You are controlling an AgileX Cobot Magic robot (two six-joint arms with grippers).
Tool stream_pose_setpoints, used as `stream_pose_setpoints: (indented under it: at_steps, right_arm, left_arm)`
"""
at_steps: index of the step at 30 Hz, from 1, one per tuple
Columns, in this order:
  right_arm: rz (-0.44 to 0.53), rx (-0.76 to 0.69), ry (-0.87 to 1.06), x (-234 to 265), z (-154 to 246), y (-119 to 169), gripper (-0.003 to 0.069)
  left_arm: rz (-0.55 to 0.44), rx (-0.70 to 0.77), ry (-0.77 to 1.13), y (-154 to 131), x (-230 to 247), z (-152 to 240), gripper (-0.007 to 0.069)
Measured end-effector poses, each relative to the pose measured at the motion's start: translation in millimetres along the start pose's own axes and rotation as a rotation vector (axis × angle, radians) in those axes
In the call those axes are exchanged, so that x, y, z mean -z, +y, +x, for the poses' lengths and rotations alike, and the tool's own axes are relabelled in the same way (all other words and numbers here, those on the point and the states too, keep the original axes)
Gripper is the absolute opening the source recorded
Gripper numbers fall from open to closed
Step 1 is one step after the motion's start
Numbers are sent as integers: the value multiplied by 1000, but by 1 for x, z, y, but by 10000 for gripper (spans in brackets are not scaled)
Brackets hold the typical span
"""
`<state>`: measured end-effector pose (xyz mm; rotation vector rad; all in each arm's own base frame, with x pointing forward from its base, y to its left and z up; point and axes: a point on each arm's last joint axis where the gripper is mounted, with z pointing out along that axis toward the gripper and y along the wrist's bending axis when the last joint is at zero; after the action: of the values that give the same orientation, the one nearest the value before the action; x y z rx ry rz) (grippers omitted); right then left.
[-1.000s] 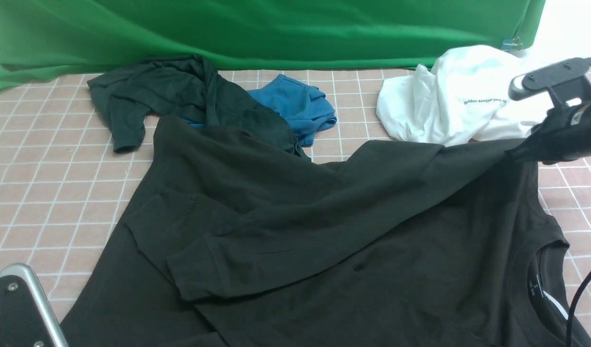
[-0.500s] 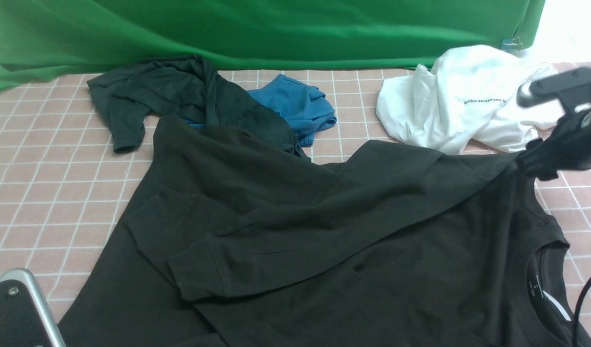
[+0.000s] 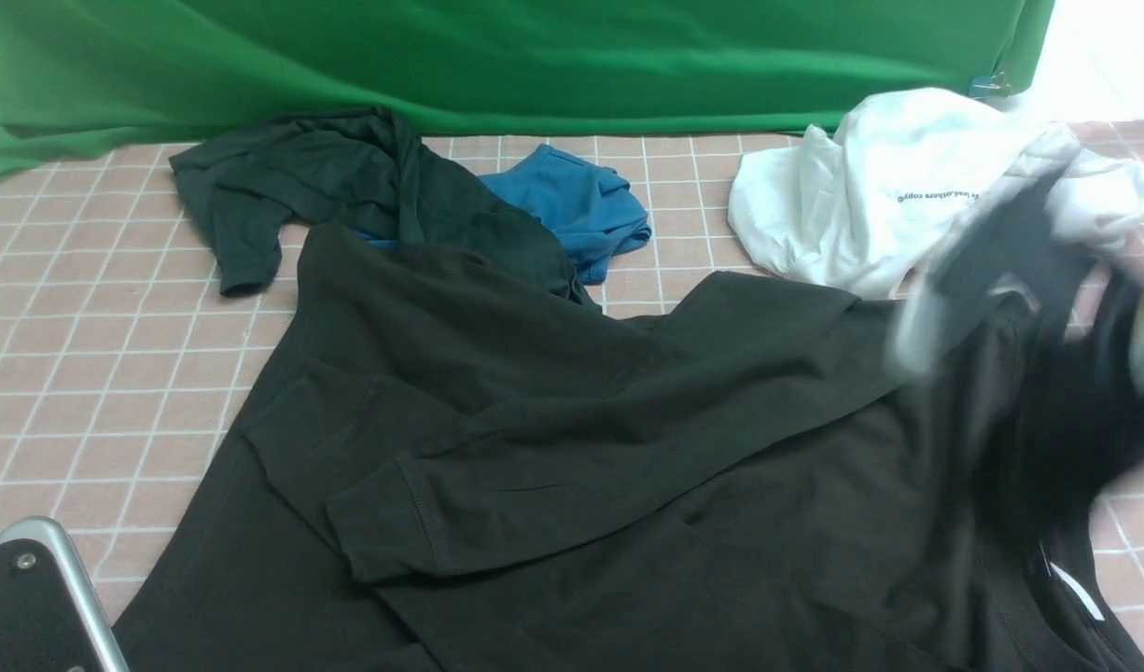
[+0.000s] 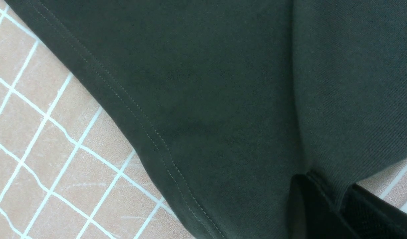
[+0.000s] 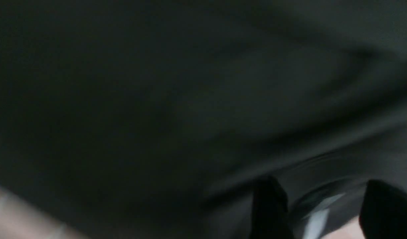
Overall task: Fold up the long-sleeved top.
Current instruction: Use both arms simultaneously to clamp the lower edge of the clothing fabric
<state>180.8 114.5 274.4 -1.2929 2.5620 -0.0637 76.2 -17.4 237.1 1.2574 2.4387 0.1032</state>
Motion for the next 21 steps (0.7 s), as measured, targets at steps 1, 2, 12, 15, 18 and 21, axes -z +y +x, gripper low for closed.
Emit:
stream_pose_setpoints:
  at_steps: [1,2,12,15,18,21]
  right_arm:
    - [-29,110,38,-5,8,19,428]
    - [-50,190,70,-9,15,32,448]
    - [-38,651,287,-80,87,80,584]
    - [4,692,288,-92,97,78,585]
    - [22,701,279,-93,96,77,586]
    - [47,692,274,-93,95,75,587]
  left_arm:
    - [0,0,0,0,0,0,36]
    - [0,2,0,0,0,0,36]
    - [2,24,-3,0,0,0,36]
    - [3,26,-8,0,0,-1,36]
    - [6,35,-28,0,0,-3,36]
    - [11,40,-39,-1,0,-4,36]
